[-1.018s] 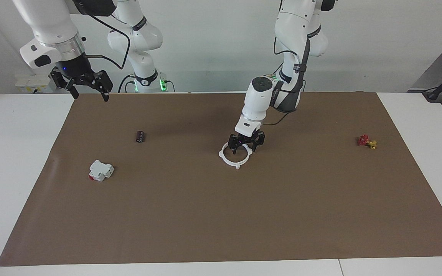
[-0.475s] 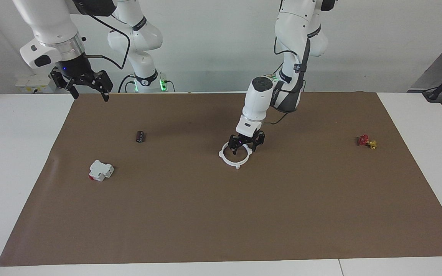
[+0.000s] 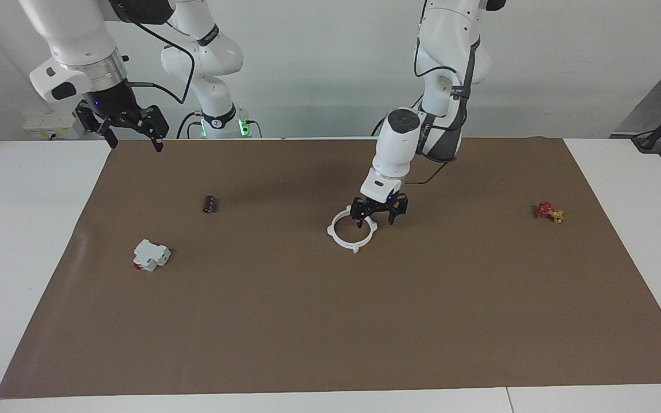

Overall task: Assemble drain pipe with both arms
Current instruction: 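Open the left gripper and withdraw it from the joined ring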

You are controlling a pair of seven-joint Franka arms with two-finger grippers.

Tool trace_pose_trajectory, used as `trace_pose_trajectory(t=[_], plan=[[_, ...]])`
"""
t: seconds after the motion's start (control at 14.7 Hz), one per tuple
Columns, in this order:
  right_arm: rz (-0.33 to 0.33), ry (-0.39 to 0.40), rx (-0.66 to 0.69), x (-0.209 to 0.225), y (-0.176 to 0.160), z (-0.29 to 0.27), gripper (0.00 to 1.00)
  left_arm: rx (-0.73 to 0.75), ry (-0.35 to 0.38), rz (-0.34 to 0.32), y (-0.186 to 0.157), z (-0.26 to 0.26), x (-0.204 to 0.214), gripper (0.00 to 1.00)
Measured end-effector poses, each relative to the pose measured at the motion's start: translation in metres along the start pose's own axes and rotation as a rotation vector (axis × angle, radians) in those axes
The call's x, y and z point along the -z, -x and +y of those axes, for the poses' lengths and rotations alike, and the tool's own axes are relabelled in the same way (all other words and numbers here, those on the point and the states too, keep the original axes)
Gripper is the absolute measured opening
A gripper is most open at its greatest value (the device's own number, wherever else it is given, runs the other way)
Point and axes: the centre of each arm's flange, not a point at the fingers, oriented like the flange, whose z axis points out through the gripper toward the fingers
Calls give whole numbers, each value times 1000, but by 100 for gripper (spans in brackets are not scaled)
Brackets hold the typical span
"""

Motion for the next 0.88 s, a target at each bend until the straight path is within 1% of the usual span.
trace_pose_trajectory(t=[0.14,0.41,0.68,0.88], plan=[[0,0,0,0,0,0,100,-61,-19,-23,-15,-34,23,100],[0,0,0,0,0,0,100,-158,-39,-75,-32,-99,70,100],[0,0,0,0,0,0,100,-212,-38,-76,-44,-166,112,100],[0,0,0,0,0,0,100,-216,-39,-68,-54,-222,156,100]])
